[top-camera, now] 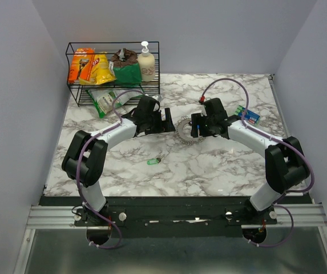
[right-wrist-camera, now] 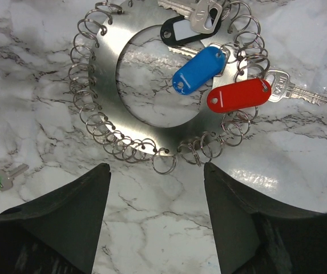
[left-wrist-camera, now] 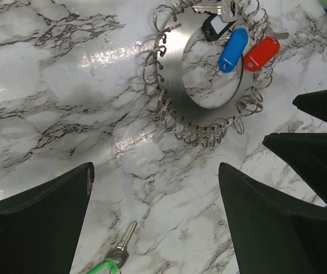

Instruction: Put the keys on the keyring

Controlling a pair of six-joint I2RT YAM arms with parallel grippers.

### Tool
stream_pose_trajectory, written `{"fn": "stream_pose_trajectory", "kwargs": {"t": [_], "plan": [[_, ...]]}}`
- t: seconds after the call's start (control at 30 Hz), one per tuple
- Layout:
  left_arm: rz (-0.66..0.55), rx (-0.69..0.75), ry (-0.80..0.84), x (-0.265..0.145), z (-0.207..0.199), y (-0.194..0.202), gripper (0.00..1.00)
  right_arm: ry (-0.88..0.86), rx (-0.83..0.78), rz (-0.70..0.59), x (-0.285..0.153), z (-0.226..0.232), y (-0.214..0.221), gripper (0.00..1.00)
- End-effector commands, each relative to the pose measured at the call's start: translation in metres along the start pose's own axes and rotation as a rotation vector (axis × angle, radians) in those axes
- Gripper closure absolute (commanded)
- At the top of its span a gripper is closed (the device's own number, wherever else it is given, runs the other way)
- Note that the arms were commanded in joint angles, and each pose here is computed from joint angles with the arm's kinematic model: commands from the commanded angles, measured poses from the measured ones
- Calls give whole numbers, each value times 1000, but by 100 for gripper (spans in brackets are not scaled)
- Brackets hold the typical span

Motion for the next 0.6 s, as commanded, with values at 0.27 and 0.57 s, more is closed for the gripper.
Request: {"fn": "stream_pose_trajectory", "kwargs": {"t": [0.27,0.57], "plan": [[41,-54,27,-5,8,-1,1,75,-97,57,10,9,3,42],[54,-53,35,-4,10,4,1,88,-138,106,20,16,16,48]]}}
Point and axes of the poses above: each gripper's point midway between its finger pads, its own x axis out along the fingers, its own z axis along the line the jaws close on, y = z × x, the point moved 5 cm from there along -x, back along the fingers, and after that the axes turned 6 degrees about -x, right-handed, at the moved point
